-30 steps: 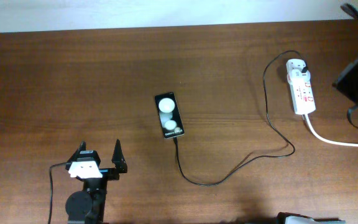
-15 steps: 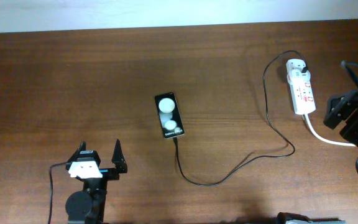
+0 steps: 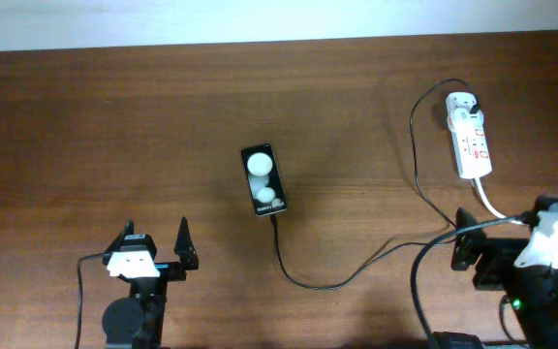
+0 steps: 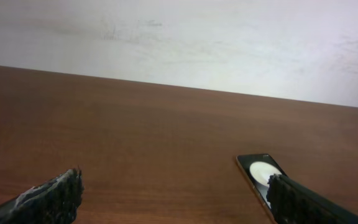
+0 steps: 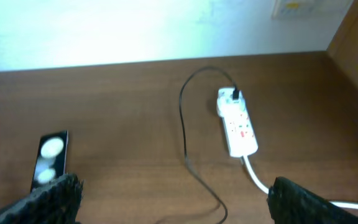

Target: Plug charger to phone and switch on socket

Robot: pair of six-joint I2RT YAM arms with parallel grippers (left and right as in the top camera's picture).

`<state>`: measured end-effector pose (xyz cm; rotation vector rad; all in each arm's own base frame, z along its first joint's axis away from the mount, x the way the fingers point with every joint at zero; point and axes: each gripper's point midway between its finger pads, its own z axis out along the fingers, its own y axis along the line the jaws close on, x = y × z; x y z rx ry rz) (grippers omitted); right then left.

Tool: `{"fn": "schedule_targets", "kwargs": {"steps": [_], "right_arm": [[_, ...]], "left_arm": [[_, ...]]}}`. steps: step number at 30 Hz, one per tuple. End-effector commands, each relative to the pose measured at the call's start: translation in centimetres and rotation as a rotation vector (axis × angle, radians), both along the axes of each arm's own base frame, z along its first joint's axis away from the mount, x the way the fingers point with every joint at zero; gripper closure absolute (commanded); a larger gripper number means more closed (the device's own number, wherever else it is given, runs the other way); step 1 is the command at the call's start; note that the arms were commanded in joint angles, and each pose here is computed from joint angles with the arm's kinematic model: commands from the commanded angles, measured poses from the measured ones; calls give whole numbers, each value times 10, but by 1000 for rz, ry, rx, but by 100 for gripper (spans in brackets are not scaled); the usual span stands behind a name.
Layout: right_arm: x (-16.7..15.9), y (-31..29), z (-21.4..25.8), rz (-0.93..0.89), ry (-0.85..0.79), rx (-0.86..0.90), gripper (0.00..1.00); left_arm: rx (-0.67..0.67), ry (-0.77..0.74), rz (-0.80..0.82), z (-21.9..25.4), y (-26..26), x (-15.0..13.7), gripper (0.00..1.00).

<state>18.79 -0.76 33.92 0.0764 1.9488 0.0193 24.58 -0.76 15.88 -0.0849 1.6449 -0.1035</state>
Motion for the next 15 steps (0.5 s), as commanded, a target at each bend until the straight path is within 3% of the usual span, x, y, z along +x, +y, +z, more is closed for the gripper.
{"fn": "schedule_targets", "kwargs": {"steps": [1, 7, 15], "right_arm": [[1, 9, -33, 50, -106, -16, 1], [20, 7, -73, 49, -314, -40, 1], [28, 16, -92, 97, -383, -38, 1]], "left_arm": [[12, 2, -4, -2, 0, 0, 1], [12, 2, -4, -2, 0, 0, 1], [12, 2, -4, -2, 0, 0, 1]]}}
